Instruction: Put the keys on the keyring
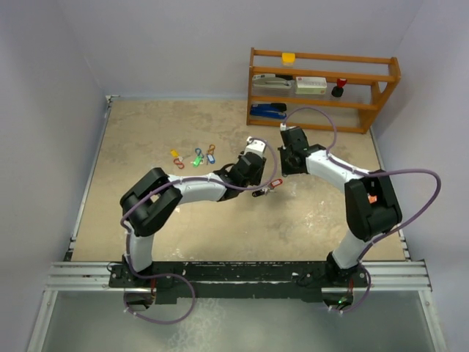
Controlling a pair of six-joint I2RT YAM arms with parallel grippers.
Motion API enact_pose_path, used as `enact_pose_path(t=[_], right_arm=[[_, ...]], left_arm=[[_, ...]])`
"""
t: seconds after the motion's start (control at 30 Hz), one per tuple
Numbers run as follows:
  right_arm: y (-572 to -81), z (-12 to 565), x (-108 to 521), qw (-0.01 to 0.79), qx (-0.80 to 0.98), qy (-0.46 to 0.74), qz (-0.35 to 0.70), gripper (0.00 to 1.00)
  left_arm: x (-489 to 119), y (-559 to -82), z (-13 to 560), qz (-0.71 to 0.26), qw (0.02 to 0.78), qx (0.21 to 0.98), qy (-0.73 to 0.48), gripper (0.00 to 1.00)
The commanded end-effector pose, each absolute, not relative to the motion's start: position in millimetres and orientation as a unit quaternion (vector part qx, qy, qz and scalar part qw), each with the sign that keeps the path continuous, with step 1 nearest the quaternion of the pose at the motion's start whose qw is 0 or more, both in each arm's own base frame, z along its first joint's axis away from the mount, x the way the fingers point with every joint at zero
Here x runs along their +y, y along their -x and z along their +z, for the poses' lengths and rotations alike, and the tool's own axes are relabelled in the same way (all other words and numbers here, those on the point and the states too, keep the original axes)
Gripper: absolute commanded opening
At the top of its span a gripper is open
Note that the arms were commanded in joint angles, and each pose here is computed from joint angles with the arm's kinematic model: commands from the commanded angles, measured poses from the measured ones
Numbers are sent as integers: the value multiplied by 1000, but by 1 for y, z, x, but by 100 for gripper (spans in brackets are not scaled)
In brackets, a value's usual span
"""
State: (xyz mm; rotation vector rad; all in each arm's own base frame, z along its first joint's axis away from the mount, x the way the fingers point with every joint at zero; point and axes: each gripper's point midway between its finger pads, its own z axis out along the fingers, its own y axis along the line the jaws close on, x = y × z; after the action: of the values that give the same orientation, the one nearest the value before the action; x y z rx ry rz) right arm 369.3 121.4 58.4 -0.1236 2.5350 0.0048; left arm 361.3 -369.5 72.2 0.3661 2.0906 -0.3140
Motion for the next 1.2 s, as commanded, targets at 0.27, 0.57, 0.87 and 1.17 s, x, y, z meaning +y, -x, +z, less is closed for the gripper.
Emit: enact_pose_path(t=[0.27,0.57,0.87,1.17], right_arm=[[-372,59,142,293,948,103,-69,0],[-369,55,137,286,944,111,-117,0],[-367,46,138,281,943,123,-130,0],[-369,41,144,283,941,130,-135,0]], left_arm=[[-327,-377,107,-165,505,847,-37,52],[-317,-376,115,-157,514,843,-27,52],[-297,-380,119,-134,522,842,8,52],[-286,-382,124,-132,526,840,25,52]])
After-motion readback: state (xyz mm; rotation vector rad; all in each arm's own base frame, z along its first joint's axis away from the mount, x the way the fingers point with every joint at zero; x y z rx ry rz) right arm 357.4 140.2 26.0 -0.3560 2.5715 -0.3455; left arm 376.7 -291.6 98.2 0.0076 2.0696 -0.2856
